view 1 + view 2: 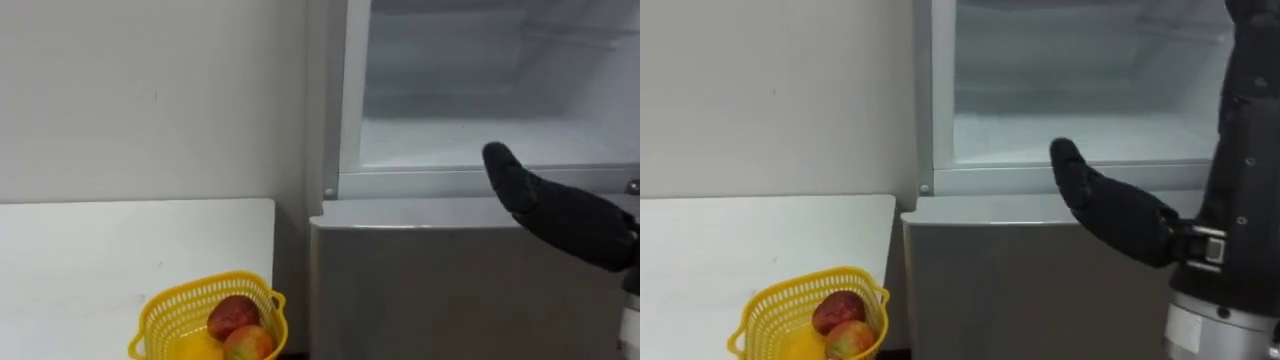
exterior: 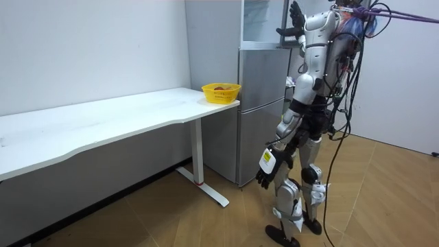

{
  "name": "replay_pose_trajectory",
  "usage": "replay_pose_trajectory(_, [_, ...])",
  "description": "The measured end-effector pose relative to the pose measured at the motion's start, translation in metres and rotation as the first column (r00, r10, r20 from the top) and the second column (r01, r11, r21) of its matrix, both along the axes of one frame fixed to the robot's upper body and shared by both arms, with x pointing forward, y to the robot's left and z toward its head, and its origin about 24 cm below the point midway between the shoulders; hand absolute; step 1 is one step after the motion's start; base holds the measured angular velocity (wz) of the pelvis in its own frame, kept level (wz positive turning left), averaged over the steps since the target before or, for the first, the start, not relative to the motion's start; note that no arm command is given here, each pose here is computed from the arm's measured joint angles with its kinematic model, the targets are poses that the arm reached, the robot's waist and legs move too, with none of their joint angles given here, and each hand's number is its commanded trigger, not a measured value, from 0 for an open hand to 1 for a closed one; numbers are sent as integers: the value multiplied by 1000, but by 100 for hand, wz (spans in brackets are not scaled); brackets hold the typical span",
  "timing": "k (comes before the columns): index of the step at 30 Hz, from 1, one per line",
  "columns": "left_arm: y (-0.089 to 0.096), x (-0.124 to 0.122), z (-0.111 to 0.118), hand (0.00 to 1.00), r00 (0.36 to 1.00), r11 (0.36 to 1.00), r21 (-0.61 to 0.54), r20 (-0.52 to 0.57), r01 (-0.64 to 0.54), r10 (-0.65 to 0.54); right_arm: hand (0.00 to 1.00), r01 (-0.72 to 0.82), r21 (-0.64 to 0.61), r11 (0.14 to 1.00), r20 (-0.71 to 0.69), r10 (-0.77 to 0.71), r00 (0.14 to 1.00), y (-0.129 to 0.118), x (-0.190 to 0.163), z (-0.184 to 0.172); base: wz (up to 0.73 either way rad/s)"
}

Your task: Retrieve from the upper fridge

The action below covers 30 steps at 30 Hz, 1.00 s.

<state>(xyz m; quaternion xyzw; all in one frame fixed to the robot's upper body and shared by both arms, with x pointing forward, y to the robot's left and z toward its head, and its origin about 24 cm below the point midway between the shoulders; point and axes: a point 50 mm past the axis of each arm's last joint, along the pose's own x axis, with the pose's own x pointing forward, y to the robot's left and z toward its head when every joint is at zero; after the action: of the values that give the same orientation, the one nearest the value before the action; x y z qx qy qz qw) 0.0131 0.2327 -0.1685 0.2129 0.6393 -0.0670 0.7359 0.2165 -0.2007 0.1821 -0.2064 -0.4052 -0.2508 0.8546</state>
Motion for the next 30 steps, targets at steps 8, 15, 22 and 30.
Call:
replay_pose_trajectory(8, [2,0,1,0,1000,1000,-1,19,-17,17,0,107,33,994,-82,-104,991,-20,-12,-23,-11])
replay_pose_trajectory(15, [2,2,1,0,1000,1000,1,19,-14,14,0,133,29,991,-175,-126,976,-25,-19,-42,-5])
replay_pose_trajectory(22, [2,2,1,0,1000,1000,1,5,-14,14,0,138,13,990,-311,-127,942,-28,-22,-61,-1])
replay_pose_trajectory(30, [1,2,1,0,1000,1000,0,8,-5,5,0,9,57,998,-492,20,870,-14,-16,-92,-2])
